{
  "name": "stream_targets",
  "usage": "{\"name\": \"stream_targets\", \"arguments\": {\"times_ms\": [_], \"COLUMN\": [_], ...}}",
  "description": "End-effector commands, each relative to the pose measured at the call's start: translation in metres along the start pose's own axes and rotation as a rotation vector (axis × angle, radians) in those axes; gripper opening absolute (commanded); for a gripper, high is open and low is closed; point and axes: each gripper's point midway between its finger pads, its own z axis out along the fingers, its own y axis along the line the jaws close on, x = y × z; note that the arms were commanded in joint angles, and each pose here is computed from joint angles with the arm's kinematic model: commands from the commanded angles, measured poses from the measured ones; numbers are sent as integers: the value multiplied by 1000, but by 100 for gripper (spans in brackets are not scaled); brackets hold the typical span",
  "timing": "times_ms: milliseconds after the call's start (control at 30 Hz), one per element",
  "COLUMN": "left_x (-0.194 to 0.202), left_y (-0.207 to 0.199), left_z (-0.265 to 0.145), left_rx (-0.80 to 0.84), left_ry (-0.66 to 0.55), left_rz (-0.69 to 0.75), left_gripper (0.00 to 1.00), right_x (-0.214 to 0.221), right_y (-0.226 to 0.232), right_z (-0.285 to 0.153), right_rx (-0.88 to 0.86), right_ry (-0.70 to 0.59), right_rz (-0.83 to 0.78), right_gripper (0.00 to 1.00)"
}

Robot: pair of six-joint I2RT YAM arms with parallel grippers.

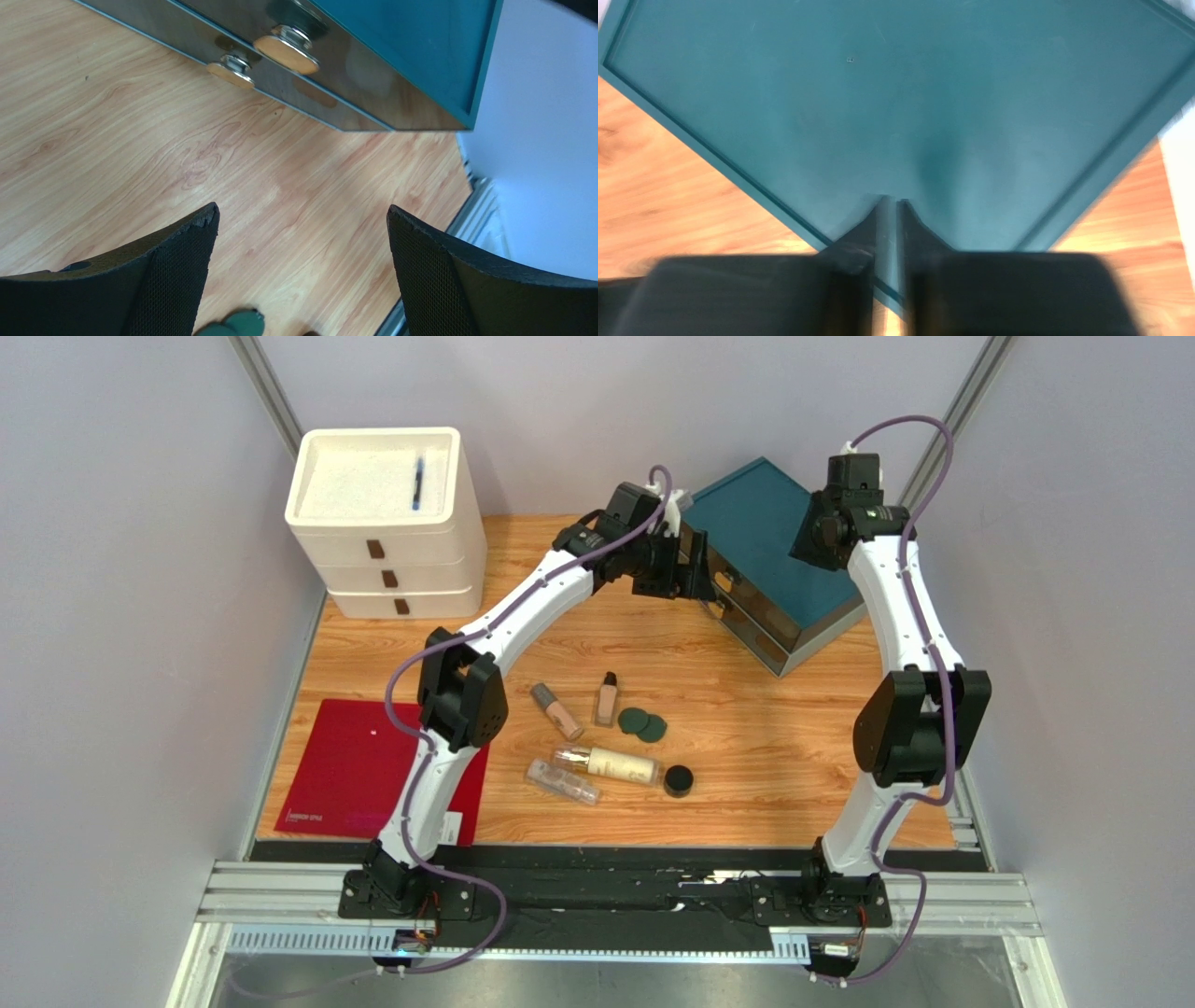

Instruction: Organize the makeup

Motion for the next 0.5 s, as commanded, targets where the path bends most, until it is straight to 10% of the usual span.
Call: {"name": "stream_targets", "arguments": {"times_ms": [0, 467], "left_x": [-34, -41], "left_y": [-25, -9], "left_z": [2, 53], "left_rx": [157, 292], "left_ry": [-79, -97], "left_rz": [-163, -466], "left_gripper": [93, 88], "right_x": [-13, -4], "right_y": [14, -7], "right_z": [5, 11], "right_rx": [-57, -28], "right_ry": [-15, 12], "right_rz": [-1, 12], "right_gripper": [0, 0]}}
